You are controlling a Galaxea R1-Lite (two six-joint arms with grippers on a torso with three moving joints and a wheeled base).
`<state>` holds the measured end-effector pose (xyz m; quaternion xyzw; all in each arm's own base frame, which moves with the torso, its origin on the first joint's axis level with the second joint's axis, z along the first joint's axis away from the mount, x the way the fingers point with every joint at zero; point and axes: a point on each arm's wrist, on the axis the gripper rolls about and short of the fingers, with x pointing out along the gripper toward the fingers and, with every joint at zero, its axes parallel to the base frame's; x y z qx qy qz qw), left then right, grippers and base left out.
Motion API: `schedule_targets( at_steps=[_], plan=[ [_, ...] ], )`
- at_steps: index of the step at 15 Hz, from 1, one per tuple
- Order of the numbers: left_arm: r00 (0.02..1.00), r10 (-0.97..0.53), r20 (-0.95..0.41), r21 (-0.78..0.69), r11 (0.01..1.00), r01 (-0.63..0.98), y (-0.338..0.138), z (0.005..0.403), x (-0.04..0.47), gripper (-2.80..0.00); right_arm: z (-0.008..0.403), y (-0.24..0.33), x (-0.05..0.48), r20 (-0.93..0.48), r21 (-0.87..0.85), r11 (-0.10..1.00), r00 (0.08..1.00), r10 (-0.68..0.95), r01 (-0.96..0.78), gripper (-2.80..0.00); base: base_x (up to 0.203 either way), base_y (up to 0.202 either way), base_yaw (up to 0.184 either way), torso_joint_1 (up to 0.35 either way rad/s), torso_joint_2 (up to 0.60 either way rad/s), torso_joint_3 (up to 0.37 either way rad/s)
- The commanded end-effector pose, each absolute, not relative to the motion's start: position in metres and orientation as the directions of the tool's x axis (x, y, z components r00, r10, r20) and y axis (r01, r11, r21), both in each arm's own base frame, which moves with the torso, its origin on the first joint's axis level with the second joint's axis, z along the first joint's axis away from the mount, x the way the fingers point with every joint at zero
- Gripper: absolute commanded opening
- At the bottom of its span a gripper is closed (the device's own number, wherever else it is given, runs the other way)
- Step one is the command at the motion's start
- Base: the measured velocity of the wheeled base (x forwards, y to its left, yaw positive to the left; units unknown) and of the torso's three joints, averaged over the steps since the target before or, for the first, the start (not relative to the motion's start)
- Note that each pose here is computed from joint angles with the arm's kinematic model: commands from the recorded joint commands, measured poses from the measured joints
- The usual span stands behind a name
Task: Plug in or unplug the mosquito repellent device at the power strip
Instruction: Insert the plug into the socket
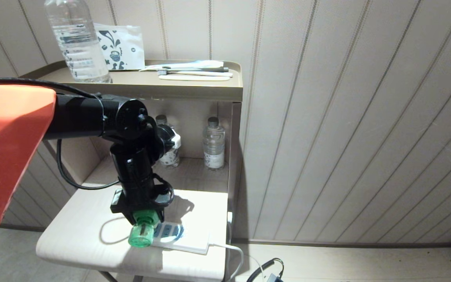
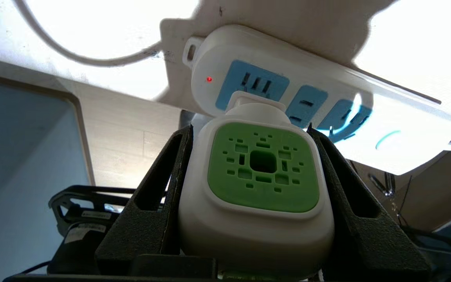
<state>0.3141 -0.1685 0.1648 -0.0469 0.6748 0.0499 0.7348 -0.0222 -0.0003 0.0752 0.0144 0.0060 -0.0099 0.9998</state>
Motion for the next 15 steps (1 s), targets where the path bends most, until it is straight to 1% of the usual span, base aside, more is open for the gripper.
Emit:
schedule_targets(
  at_steps=[1, 12, 15],
  plan=[
    [0.080, 0.012, -0.997, 0.001, 0.990, -0.139, -0.1690, 0.1645, 0.3139, -2.80, 0.0752, -0.0003, -0.0222, -0.012, 0.029, 0.999, 1.000, -0.020, 0.020, -2.80, 0.000, 0.000, 0.000, 0.000, 0.00, 0.000],
    [0.083, 0.005, -0.997, -0.005, 0.992, -0.127, -0.1670, 0.1703, 0.3076, -2.80, 0.0752, -0.0003, -0.0222, -0.012, 0.029, 0.999, 1.000, -0.020, 0.020, -2.80, 0.000, 0.000, 0.000, 0.000, 0.00, 0.000],
    [0.076, 0.011, -0.997, 0.001, 0.993, -0.121, -0.1699, 0.1662, 0.3085, -2.80, 0.0752, -0.0003, -0.0222, -0.012, 0.029, 0.999, 1.000, -0.020, 0.020, -2.80, 0.000, 0.000, 0.000, 0.000, 0.00, 0.000]
  ],
)
